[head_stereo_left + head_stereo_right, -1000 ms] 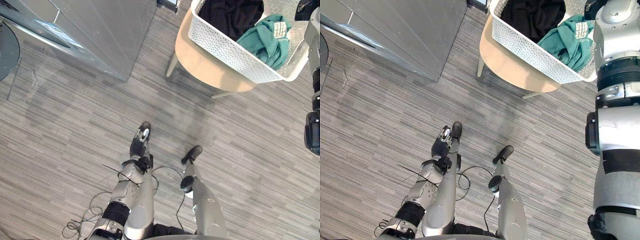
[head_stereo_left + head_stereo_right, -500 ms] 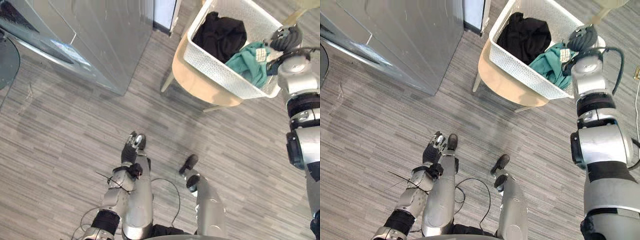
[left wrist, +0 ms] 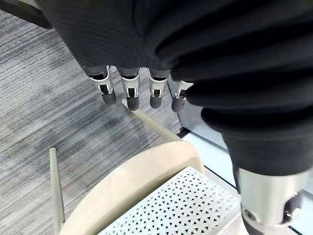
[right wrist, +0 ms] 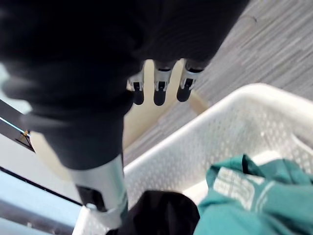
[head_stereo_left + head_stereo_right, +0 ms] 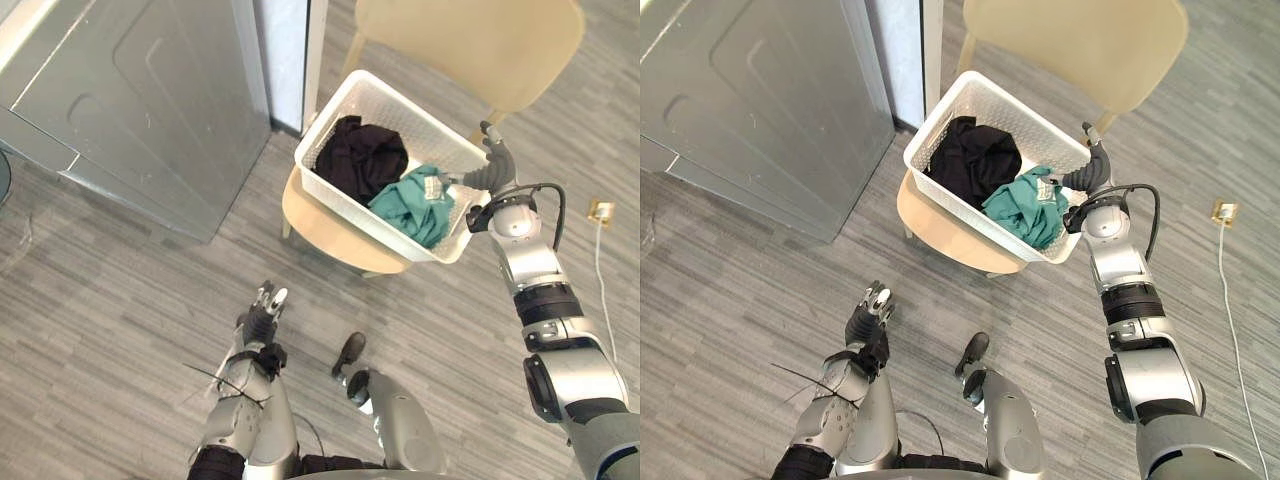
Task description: Pick up the laundry basket with both hands and put the clothes into the washing machine.
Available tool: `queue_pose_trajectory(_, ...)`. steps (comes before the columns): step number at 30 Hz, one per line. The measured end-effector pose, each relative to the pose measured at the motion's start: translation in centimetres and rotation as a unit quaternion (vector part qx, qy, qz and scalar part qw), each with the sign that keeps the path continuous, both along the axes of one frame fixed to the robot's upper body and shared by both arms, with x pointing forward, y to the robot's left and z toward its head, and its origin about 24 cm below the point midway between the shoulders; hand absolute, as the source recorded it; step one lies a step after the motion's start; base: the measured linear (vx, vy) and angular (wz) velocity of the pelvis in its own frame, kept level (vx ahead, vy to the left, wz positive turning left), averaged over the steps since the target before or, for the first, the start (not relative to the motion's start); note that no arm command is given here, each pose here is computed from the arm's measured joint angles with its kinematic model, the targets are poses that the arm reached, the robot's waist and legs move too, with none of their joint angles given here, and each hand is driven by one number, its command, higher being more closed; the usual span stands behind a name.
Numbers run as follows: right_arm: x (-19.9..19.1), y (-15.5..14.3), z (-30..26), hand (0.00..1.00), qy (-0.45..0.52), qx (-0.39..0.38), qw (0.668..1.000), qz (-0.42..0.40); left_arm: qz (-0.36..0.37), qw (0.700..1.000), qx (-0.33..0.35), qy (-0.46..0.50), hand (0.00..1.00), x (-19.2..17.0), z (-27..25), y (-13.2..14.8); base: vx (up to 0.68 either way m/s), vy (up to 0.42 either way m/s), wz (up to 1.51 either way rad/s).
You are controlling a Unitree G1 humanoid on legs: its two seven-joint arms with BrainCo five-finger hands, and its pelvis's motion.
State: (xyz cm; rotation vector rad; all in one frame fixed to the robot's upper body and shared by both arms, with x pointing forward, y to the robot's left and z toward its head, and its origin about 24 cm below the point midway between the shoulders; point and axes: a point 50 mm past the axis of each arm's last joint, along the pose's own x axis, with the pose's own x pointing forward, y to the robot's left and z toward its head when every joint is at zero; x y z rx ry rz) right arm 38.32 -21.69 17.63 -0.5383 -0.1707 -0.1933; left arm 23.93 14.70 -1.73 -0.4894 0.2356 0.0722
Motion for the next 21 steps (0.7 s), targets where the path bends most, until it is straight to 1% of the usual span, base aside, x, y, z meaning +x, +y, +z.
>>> queue_pose_trajectory(3,0.7,2.1,0.0,0.00,0.015,-0.026,0.999,0.036,0.003,1.000,0.008,0.007,0.00,-0.6,-0.4,0.3,0.20,0.177,-0.39)
queue_pose_trajectory(4,0.9,2.4,0.6,0.00,0.006,-0.024,0.999,0.041,-0.001,1.000,0.019,0.004,0.00,-0.2,-0.2,0.6,0.17,0.208,-0.30)
queue_pose_trajectory(5,1.1,2.3,1.1,0.00,0.001,-0.023,0.999,0.038,-0.004,1.000,0.025,0.001,0.00,-0.1,-0.1,0.8,0.14,0.192,0.17)
queue_pose_trajectory(6,1.8,2.1,2.9,0.00,-0.011,-0.023,0.999,0.028,-0.010,0.999,0.033,-0.002,0.00,0.0,-0.1,1.0,0.13,0.161,0.20)
queue_pose_trajectory(9,2.9,2.4,6.3,0.00,-0.032,-0.028,0.999,0.022,-0.010,0.999,0.040,0.005,0.00,-0.3,-0.4,1.2,0.08,0.105,-0.09)
queue_pose_trajectory(12,3.2,1.1,8.5,0.00,-0.045,-0.050,0.998,0.000,-0.014,0.999,0.040,-0.004,0.00,-0.1,-0.2,1.0,-0.01,0.056,-0.03)
queue_pose_trajectory(13,3.2,-0.2,9.0,0.00,-0.039,-0.053,0.998,-0.023,-0.015,0.999,0.039,-0.001,0.00,0.0,-0.3,0.8,-0.05,0.042,-0.01)
queue_pose_trajectory(17,3.1,-3.3,7.6,0.00,0.009,-0.047,0.996,-0.075,-0.017,0.999,0.037,0.005,0.00,0.3,-0.6,0.5,-0.02,0.005,-0.01)
queue_pose_trajectory(19,3.1,-3.6,7.8,0.00,0.006,-0.060,0.994,-0.087,-0.017,0.999,0.035,0.001,0.00,0.5,-0.4,0.4,0.00,-0.008,0.12)
queue_pose_trajectory(21,2.9,-4.4,8.7,0.00,0.008,-0.072,0.992,-0.106,-0.019,0.999,0.028,-0.011,0.00,1.0,0.1,-0.2,0.02,-0.023,0.15)
